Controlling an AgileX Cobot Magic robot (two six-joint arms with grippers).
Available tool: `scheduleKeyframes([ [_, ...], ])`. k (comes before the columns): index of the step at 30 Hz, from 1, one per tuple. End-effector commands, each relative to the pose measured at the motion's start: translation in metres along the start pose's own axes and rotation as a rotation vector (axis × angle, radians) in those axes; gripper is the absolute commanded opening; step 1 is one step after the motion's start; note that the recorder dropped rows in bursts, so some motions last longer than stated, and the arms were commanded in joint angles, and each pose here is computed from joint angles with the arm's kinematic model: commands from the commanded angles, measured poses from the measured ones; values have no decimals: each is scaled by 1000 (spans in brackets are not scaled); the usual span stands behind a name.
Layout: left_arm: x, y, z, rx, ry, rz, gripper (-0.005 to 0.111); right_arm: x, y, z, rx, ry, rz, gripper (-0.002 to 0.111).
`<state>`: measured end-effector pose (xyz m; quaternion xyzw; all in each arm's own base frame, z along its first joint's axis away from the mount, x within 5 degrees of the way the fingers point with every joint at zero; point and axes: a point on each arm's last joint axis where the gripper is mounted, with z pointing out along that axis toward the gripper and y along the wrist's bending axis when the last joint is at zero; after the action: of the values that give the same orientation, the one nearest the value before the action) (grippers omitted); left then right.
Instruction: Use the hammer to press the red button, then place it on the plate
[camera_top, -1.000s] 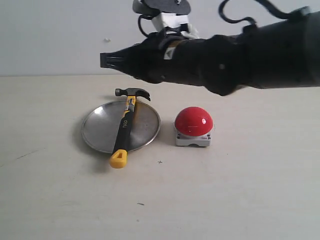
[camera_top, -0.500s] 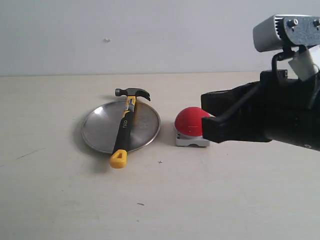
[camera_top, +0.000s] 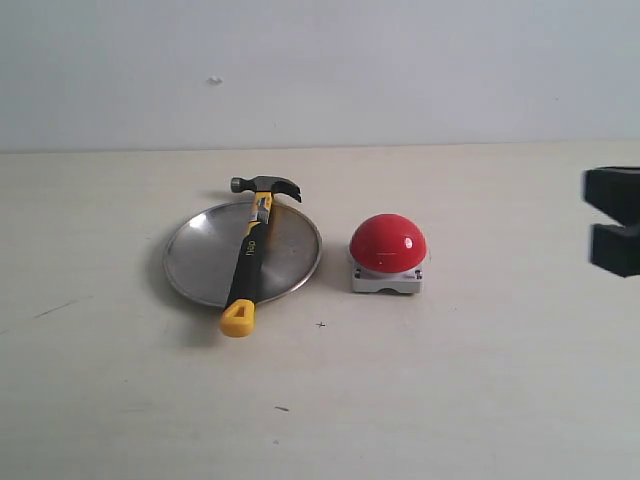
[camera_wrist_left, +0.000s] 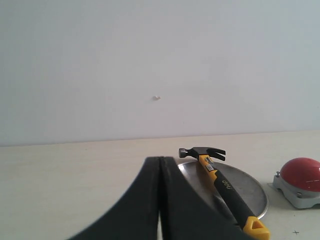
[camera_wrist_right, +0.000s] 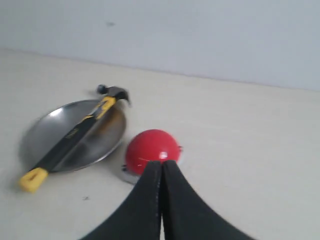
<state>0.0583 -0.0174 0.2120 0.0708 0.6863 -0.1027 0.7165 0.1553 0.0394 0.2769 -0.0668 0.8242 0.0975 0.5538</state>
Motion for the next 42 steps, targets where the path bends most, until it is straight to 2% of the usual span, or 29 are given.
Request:
scheduleKeyframes([
  [1, 0, 0, -1, -5, -6, -8, 0, 25, -26, -32, 179, -113, 54, 0],
  [5, 0, 0, -1, -5, -6, -8, 0, 70, -40, -64, 427, -197, -92, 0],
  [11, 0, 0, -1, -5, -6, -8, 0, 102, -45, -71, 564, -204, -8, 0],
  [22, 0, 0, -1, -5, -6, -8, 0, 120, -40, -75, 561, -168, 4, 0],
  [42, 0, 0, -1, -5, -6, -8, 0, 124, -39, -74, 553, -120, 19, 0],
])
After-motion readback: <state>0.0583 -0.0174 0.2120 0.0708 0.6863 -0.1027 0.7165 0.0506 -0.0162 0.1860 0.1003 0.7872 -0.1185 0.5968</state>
